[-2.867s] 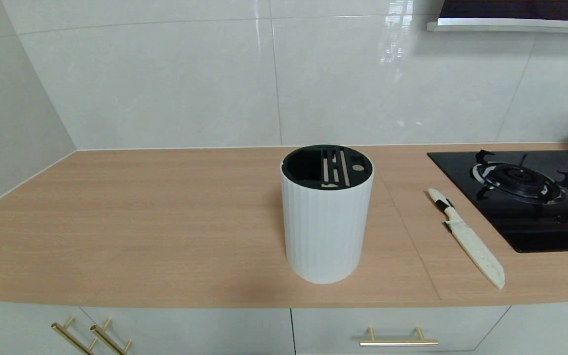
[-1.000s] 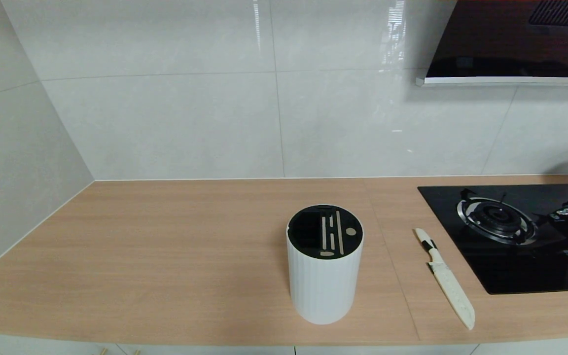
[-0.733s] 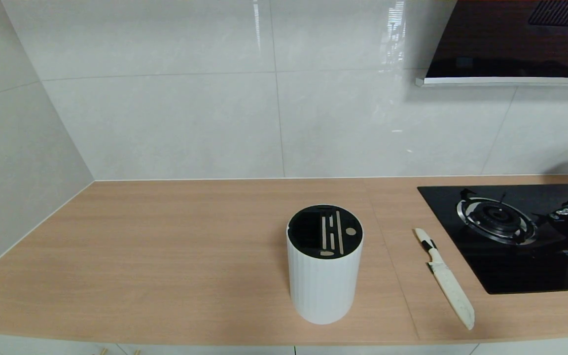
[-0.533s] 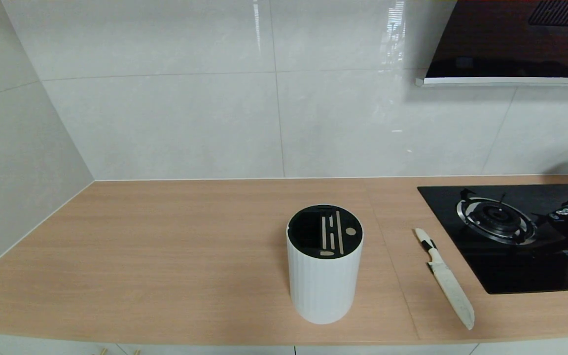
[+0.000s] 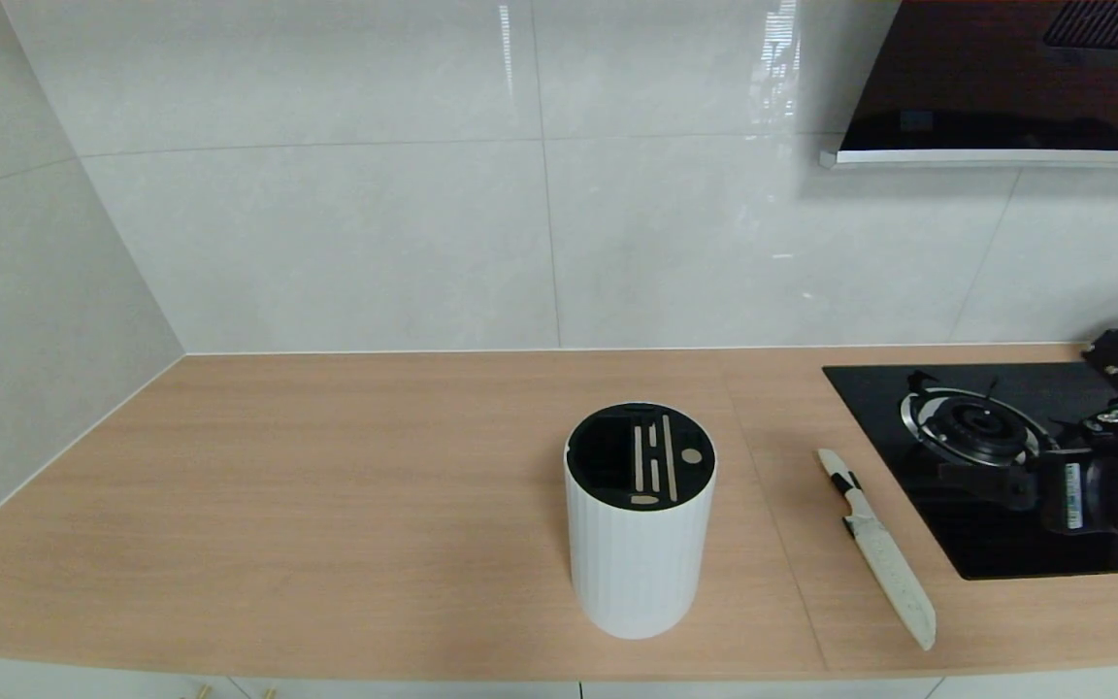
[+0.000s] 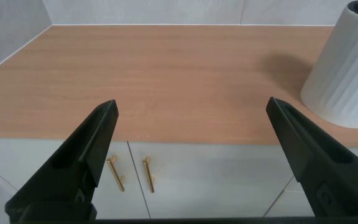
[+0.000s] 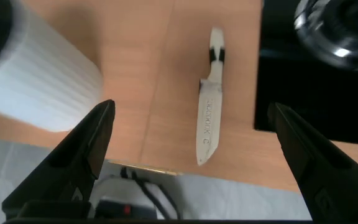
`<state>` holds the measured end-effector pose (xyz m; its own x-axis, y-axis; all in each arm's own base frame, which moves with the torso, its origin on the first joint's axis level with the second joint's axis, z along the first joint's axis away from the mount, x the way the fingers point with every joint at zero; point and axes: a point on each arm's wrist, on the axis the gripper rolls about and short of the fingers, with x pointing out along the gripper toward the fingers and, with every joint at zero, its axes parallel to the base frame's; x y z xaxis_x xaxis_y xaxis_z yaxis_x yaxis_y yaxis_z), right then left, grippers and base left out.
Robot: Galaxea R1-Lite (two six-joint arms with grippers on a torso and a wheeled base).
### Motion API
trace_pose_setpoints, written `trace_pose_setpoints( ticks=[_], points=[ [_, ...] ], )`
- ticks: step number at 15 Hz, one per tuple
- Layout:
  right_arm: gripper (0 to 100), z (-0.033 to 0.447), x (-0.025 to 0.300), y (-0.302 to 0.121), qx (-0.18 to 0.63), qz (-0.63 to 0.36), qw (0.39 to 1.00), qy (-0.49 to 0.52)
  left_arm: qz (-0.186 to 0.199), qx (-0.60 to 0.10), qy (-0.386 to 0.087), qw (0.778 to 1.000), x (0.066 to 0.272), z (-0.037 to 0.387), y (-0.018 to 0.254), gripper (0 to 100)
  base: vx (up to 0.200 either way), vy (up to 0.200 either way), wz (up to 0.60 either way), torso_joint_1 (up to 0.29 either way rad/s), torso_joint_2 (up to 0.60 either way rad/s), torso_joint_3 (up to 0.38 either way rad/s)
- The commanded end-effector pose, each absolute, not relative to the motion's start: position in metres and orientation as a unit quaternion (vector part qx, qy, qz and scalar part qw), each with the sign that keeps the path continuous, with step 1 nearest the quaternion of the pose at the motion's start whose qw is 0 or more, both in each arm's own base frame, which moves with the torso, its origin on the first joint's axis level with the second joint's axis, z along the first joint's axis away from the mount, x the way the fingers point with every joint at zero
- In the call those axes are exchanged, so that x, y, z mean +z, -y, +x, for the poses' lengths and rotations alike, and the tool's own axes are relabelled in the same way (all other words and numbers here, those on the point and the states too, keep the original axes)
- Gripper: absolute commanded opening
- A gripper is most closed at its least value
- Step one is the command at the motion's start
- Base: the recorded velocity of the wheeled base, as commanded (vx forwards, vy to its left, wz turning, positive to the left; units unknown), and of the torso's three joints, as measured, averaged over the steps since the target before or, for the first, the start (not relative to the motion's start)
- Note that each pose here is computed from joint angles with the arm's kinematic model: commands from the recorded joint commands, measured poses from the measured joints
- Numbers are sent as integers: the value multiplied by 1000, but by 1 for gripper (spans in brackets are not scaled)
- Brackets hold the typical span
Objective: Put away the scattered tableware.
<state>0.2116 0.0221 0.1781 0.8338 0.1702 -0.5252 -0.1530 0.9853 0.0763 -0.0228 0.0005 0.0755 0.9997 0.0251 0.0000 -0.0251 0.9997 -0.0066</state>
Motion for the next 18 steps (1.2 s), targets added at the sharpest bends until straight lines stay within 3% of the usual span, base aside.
trace_pose_setpoints(
  ticks=[1, 9, 18],
  points=[
    [100, 261, 117, -29, 74, 8, 926, -371, -3, 13, 0, 1000, 75, -23, -1, 100, 0, 0, 0, 0, 0, 0],
    [100, 311, 30, -31, 17, -36, 925, -379, -3, 14, 0, 1000, 75, -23, 0, 100, 0, 0, 0, 0, 0, 0],
    [100, 328, 3, -35, 20, -33, 939, -342, -4, 13, 0, 1000, 75, -23, -1, 100, 0, 0, 0, 0, 0, 0]
  ],
)
